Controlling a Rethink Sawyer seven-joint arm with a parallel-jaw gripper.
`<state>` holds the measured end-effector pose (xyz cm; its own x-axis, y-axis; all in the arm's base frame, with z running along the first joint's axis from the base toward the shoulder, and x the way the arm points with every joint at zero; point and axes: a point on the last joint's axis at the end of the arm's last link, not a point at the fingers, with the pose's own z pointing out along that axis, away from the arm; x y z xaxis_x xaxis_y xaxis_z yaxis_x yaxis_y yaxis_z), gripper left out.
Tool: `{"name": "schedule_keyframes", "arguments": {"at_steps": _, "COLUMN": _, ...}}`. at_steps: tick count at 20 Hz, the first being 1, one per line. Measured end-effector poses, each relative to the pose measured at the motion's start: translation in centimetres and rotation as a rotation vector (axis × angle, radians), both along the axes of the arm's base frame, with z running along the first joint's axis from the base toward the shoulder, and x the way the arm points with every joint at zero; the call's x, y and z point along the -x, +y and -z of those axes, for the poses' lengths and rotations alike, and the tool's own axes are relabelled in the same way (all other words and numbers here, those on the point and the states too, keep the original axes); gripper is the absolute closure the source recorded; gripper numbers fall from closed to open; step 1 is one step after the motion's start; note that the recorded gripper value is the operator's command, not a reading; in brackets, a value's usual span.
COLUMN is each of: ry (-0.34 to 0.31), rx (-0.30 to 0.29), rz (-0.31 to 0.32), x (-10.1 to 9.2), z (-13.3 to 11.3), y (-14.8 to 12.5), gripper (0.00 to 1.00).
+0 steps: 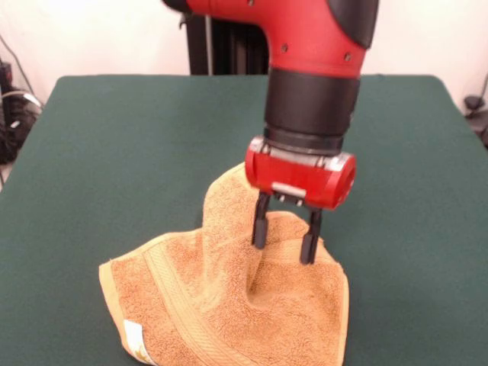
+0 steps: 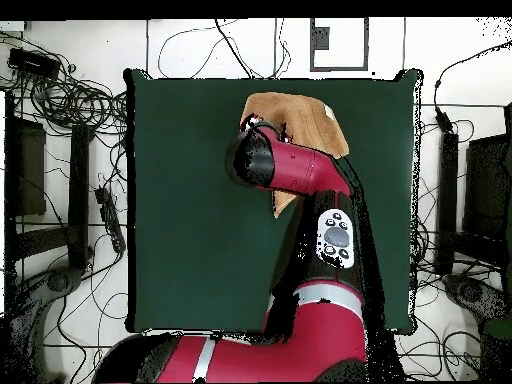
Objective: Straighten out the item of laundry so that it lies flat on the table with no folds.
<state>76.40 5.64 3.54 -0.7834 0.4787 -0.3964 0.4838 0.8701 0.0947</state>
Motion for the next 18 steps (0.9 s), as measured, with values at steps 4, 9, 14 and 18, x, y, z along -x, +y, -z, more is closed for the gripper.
{"name": "schedule_keyframes", "arguments": {"at_steps": 4, "ry": -0.006, "rx": -0.01, "rz": 0.0, "x": 0.6, "z": -2.1, "y": 1.2, "gripper": 0.0}}
{"name": "schedule_keyframes", "arguments": {"at_steps": 9, "ry": -0.026, "rx": -0.025, "rz": 0.013, "x": 0.7, "z": -4.7, "y": 1.8, "gripper": 0.0}}
{"name": "schedule_keyframes", "arguments": {"at_steps": 14, "ry": -0.037, "rx": -0.031, "rz": 0.021, "x": 0.4, "z": -5.5, "y": 1.8, "gripper": 0.0}}
{"name": "schedule_keyframes", "arguments": {"at_steps": 18, "ry": -0.036, "rx": -0.031, "rz": 0.024, "x": 0.4, "z": -5.5, "y": 1.7, "gripper": 0.0}}
